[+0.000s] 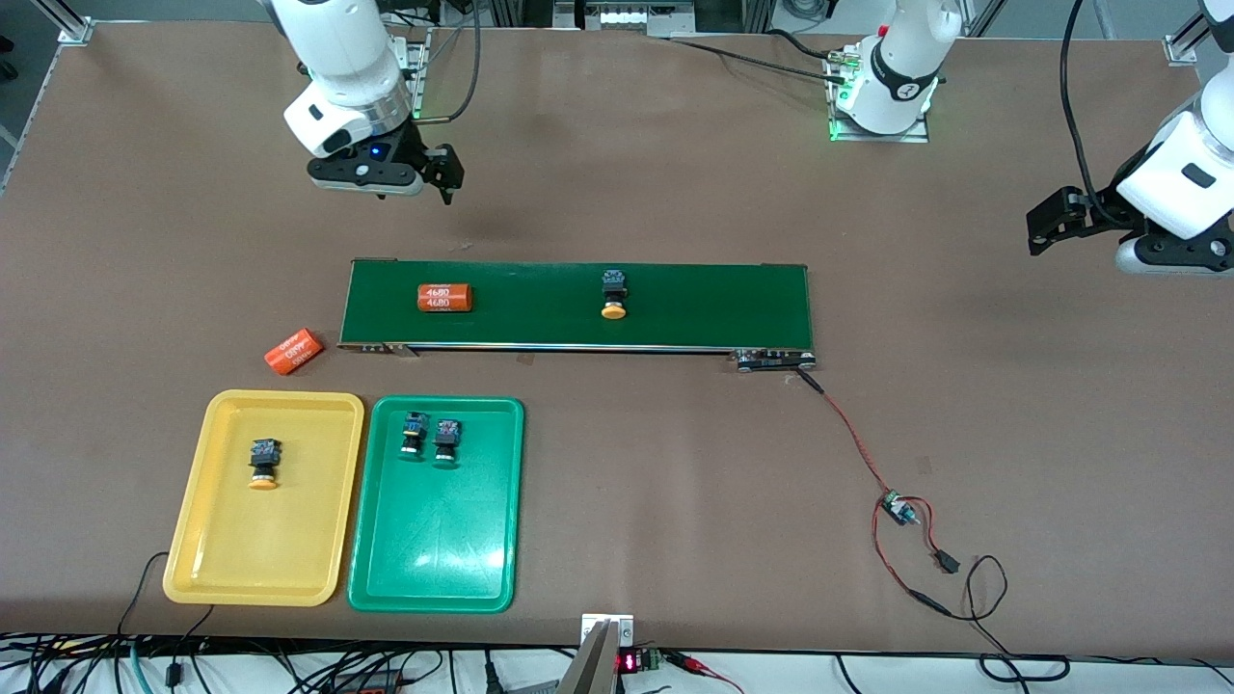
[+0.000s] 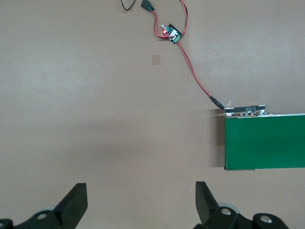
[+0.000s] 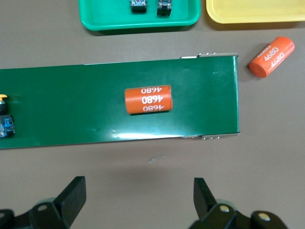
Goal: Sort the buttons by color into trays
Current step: 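Move the right gripper over the yellow button on the belt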
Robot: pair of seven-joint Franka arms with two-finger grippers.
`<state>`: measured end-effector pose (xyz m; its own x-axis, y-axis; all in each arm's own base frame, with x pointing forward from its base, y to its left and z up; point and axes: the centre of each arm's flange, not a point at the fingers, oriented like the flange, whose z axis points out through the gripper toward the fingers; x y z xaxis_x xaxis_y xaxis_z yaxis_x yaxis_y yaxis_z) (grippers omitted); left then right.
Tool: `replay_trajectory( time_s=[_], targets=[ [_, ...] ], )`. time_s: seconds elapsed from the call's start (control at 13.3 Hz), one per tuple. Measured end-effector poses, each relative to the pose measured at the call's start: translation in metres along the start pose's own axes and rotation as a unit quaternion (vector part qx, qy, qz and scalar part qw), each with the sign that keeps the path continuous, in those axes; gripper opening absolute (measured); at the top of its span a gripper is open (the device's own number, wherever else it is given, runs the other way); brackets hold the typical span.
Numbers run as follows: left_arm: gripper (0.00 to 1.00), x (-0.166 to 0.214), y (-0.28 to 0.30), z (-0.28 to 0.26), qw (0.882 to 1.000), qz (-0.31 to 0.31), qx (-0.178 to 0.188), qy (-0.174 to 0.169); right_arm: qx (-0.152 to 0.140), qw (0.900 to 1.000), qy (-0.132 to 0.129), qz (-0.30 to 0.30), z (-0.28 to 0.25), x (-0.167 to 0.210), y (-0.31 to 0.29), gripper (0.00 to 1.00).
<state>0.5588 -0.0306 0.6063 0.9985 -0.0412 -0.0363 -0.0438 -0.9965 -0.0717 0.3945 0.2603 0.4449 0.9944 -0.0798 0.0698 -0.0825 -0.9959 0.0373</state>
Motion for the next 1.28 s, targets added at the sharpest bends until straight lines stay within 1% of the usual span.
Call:
replay_trajectory(
  time_s=[0.15,0.45,0.6,0.75,0.91,1.06,1.13,1.28],
  targets=[
    [1.00,0.000,-0.001,0.000,1.000,-0.001,0.000,0.000,0.005,1.000,0.004,0.003,0.006,-0.001,-0.007,1.00],
    [1.00,0.000,-0.003,0.000,1.000,-0.002,0.000,0.000,0.027,0.999,0.010,0.021,0.024,0.001,-0.025,1.00],
    [1.00,0.000,-0.002,0.001,1.000,-0.002,0.000,-0.001,0.037,0.999,0.006,0.022,0.035,0.003,-0.032,1.00],
    [1.00,0.000,-0.002,0.001,1.000,-0.002,0.000,-0.001,0.042,0.999,-0.007,0.021,0.048,0.004,-0.035,1.00],
    [1.00,0.000,-0.003,0.001,1.000,-0.003,0.000,-0.001,0.042,0.999,-0.023,0.019,0.060,0.004,-0.037,1.00],
    [1.00,0.000,-0.004,0.001,1.000,-0.003,0.000,-0.001,0.041,0.998,-0.033,0.017,0.068,0.004,-0.038,1.00],
    [1.00,0.000,-0.004,0.001,1.000,-0.003,0.000,-0.001,0.037,0.999,-0.034,0.011,0.071,0.004,-0.038,1.00],
    [1.00,0.000,-0.004,0.001,1.000,-0.003,0.000,-0.001,0.016,0.999,-0.024,-0.012,0.077,0.005,-0.037,1.00]
  ],
)
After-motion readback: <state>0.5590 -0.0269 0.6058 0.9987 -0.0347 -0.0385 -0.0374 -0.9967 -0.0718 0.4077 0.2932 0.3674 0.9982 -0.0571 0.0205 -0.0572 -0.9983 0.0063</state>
